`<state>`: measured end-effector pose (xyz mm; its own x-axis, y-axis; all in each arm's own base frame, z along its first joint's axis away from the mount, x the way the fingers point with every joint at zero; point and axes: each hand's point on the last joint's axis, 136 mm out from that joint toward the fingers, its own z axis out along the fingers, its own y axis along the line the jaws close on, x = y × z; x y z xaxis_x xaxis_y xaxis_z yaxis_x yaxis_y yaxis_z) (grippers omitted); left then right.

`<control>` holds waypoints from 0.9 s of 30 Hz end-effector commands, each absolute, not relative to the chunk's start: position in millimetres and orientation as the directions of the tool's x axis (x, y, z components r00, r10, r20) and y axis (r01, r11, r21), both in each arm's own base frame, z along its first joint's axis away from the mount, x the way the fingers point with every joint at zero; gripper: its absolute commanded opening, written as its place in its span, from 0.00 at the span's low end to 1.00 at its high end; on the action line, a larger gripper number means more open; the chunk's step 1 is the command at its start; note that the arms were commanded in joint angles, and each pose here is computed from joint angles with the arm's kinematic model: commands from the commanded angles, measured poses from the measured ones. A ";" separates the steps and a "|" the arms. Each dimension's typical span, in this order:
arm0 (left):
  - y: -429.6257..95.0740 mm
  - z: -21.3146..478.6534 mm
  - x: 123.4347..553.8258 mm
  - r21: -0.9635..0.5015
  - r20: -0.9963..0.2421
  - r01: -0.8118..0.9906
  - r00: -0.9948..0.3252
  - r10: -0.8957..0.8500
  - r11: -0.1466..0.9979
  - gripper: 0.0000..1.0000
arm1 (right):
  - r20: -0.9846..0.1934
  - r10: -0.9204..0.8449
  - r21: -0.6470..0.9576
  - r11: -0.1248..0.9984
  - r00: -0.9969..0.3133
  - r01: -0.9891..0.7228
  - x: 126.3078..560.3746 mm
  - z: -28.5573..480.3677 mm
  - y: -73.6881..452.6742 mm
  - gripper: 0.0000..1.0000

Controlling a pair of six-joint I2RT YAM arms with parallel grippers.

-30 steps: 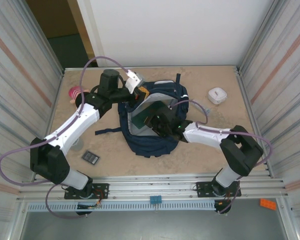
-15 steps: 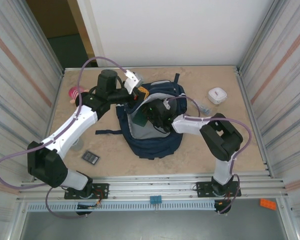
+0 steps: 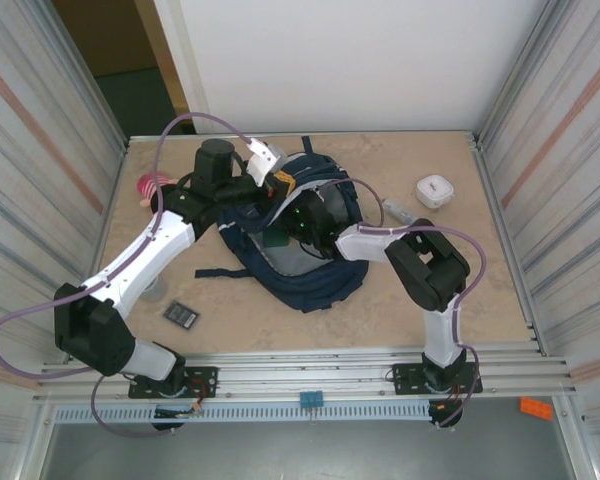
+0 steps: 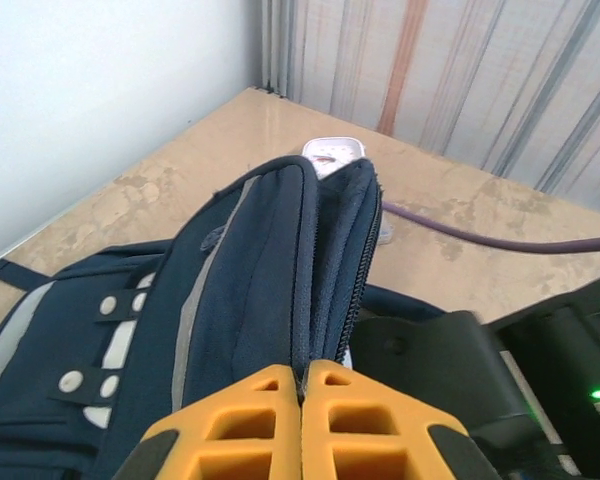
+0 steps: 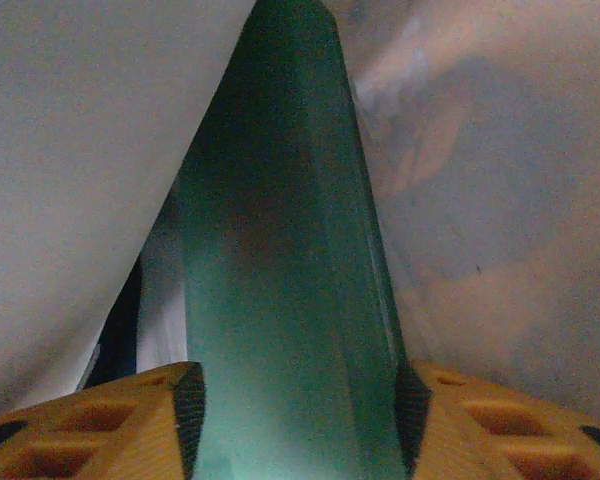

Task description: Pack the student bag

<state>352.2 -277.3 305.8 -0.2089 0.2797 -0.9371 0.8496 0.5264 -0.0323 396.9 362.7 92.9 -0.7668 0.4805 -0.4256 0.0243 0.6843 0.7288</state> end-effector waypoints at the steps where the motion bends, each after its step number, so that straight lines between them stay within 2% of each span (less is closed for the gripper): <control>1: -264.6 332.7 354.6 0.050 -0.962 0.824 -0.112 0.248 0.565 0.00 | -0.473 0.454 0.733 0.678 -0.756 -0.052 376.2 132.7 356.7 0.60; 11: -242.5 303.9 359.0 0.045 -0.948 0.788 -0.160 0.274 0.614 0.00 | -0.440 0.405 0.766 0.635 -0.801 -0.100 303.3 171.6 324.2 0.73; 15: -245.6 295.8 358.1 0.027 -0.946 0.802 -0.173 0.275 0.597 0.00 | -0.484 0.429 0.790 0.589 -0.763 -0.170 296.1 222.6 312.9 0.77; 19: -249.0 287.6 359.1 0.004 -0.941 0.811 -0.195 0.276 0.585 0.00 | -0.485 0.507 0.828 0.528 -0.712 -0.189 310.4 271.7 296.6 0.78; 22: -249.7 284.7 359.2 -0.007 -0.939 0.811 -0.206 0.275 0.585 0.00 | -0.429 0.566 0.855 0.505 -0.704 -0.115 330.5 278.3 284.5 0.75; 27: -251.2 278.8 357.2 -0.024 -0.935 0.818 -0.222 0.277 0.575 0.00 | -0.370 0.605 0.895 0.436 -0.706 -0.095 359.1 279.0 290.5 0.59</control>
<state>353.2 -254.5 276.9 -0.2355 0.2882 -0.9281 0.8195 0.5723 -0.0302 350.0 279.8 284.0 -0.6735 0.6024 -0.4284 -0.1210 0.4819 0.8678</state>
